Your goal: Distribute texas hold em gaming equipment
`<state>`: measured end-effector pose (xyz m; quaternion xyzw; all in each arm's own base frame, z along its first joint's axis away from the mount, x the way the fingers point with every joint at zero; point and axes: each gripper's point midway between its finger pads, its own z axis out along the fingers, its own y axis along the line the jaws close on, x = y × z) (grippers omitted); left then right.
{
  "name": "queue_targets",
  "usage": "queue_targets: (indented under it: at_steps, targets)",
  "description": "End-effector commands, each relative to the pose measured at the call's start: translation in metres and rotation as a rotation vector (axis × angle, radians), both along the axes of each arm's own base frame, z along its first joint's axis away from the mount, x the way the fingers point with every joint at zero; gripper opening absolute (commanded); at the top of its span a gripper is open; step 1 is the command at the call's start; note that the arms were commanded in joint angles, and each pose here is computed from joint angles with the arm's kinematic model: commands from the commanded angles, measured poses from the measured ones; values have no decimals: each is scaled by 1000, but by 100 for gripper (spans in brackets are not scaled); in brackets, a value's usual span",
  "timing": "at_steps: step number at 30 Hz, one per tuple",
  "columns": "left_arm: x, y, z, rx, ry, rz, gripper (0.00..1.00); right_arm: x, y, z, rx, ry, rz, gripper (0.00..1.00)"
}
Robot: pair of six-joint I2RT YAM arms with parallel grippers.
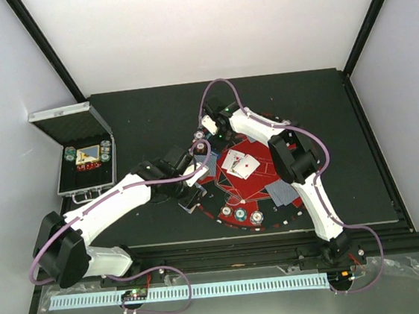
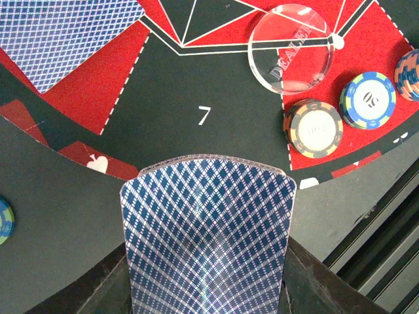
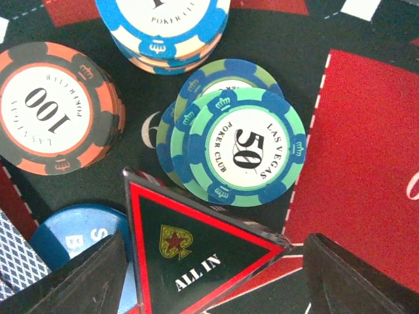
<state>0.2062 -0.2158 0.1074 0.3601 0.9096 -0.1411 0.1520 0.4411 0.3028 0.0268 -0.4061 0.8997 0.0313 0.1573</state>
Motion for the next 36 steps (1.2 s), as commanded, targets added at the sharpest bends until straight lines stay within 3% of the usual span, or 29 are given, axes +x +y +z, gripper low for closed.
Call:
queue_targets:
  at_steps: [1, 10, 19, 30, 36]
  targets:
    - [4, -5, 3, -22, -3, -8, 50, -1, 1, 0, 4, 18, 17, 76]
    - [1, -7, 8, -42, -6, -15, 50, -18, 5, 31, 99, 25, 18, 79]
    - [-6, -13, 15, -86, -1, -52, 50, -54, -20, 97, 272, -2, -72, 80]
    - [-36, -35, 23, -130, -9, -176, 50, -143, -64, 143, 549, -5, -244, 81]
    - [-54, -47, 19, -116, 6, -248, 50, -194, -48, 133, 778, 179, -239, 81]
